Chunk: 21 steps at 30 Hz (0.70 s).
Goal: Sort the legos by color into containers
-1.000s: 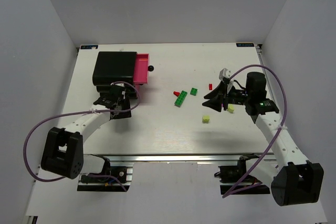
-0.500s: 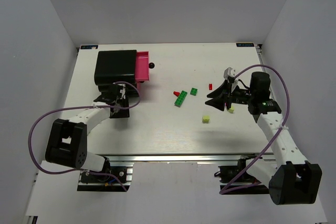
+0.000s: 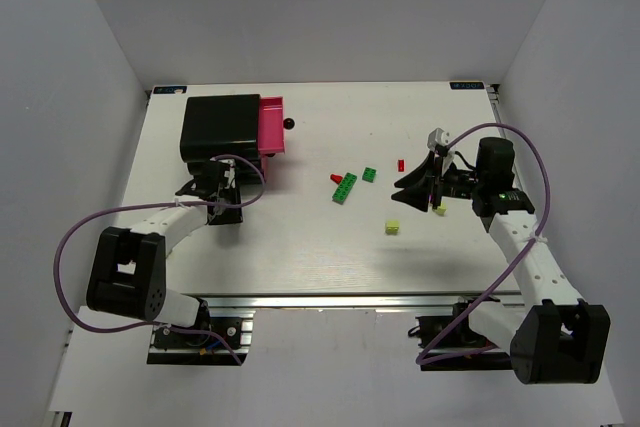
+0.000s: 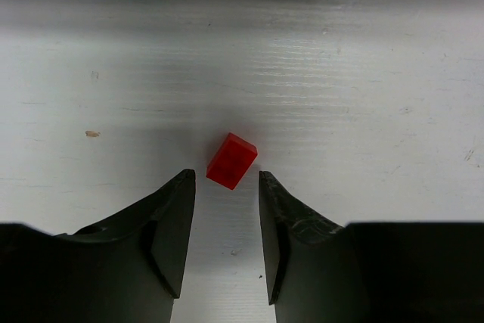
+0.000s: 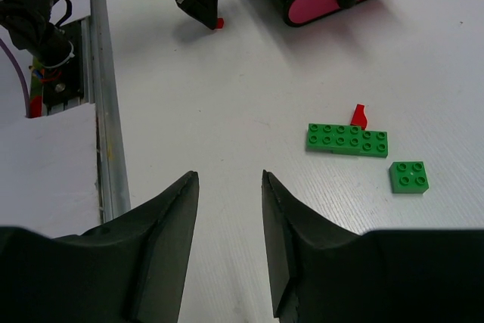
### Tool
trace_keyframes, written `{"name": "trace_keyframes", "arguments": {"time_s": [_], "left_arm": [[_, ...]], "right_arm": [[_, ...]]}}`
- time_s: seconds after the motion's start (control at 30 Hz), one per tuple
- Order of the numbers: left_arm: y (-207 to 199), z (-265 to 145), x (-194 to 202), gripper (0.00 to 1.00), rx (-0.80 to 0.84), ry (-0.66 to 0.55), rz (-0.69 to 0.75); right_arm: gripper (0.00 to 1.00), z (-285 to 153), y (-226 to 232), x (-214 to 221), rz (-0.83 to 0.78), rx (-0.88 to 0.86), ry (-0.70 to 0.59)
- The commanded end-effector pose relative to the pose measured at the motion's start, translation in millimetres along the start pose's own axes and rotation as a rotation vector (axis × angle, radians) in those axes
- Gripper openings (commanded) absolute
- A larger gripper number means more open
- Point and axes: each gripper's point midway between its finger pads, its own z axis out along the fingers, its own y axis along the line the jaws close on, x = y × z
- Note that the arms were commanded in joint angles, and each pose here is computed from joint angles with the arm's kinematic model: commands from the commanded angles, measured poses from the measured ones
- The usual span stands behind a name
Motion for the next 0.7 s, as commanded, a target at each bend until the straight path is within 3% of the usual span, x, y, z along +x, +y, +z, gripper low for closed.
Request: {"name": "trace_keyframes", "arguments": {"time_s": [0.0,0.33,0.67], "left_arm": [[0,-2,-16,0.50,0.004,-0.070,-0.033],[-6,7,-15,0.47,0.026,-0.066,-0.084],[-4,10,-12,0.38,0.008,-0.039,-0.087]], "right_arm": [[0.44,0,2,-4,-0.011,-0.027,-0.022],[0.44,-1,0,-2,0.000,-0.024,-0.026],[0.44,-2,2,-4,-0.002,-0.031,-0.031]]}}
